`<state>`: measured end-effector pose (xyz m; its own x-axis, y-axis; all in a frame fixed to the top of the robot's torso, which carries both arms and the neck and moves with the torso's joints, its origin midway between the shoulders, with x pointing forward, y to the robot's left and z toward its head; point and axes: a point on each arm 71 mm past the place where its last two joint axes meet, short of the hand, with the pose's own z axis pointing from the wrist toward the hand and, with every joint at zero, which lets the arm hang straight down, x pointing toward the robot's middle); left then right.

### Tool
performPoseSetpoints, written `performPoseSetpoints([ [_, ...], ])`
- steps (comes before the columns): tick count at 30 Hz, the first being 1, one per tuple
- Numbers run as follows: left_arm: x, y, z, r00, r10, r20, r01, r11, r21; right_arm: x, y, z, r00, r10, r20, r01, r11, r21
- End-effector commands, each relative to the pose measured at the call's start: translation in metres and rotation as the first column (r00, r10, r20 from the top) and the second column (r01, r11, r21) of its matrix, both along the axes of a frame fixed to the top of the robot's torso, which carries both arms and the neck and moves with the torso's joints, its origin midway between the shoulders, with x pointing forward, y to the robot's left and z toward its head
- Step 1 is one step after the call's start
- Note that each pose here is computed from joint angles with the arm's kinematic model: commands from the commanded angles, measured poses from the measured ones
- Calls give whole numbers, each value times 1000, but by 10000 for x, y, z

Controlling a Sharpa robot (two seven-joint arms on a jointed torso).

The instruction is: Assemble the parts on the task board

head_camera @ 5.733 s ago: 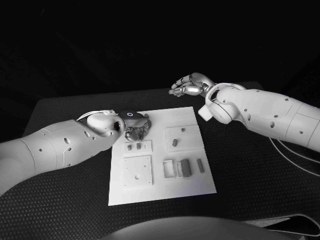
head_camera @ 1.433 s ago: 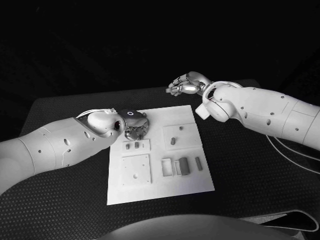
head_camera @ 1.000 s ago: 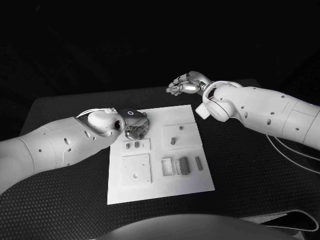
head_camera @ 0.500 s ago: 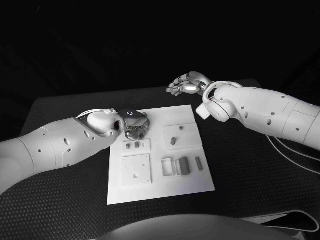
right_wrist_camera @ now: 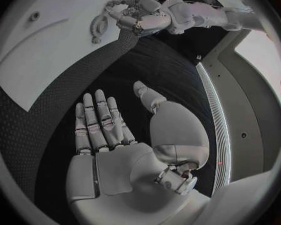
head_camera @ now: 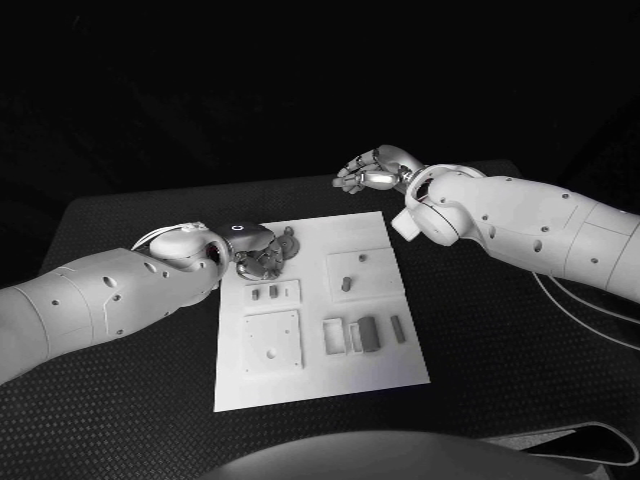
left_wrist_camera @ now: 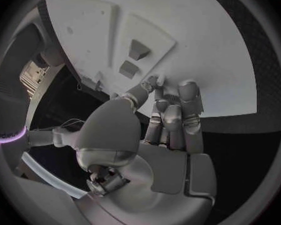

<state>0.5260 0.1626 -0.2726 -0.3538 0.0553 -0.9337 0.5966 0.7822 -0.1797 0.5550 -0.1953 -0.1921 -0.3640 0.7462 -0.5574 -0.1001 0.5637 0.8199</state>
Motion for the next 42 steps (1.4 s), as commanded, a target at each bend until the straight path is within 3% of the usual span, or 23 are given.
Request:
performPoseSetpoints([
  [1,50,74,63,996,78,-45,-84,984,-155,-4,6,-2,1000,11,-1,-11,1000,1],
  [7,69,185,103,984,140,-113,-166,945,-281,-3,7,-3,1000,11,-2,-11,1000,1],
  [10,74,249,114,968,172,-184,-227,911,-344,-1,1,-3,1000,9,-1,-9,1000,1],
  [13,69,297,128,966,182,-183,-238,900,-364,-3,-3,-3,1000,9,-1,-9,1000,0],
  [18,45,354,128,953,185,-239,-270,876,-399,-4,-7,-2,1000,8,-1,-8,1000,0],
  [23,33,394,103,919,190,-345,-337,834,-438,-4,-8,-2,1000,7,-1,-7,1000,0],
  [26,27,408,93,908,185,-375,-351,825,-444,-4,-12,-3,1000,7,-1,-7,1000,0],
  [34,14,409,41,903,177,-391,-349,832,-431,-6,-6,-3,1000,9,-1,-9,1000,1],
  [42,-18,361,-39,928,154,-340,-288,875,-390,-5,-2,-6,1000,9,-1,-9,1000,1],
])
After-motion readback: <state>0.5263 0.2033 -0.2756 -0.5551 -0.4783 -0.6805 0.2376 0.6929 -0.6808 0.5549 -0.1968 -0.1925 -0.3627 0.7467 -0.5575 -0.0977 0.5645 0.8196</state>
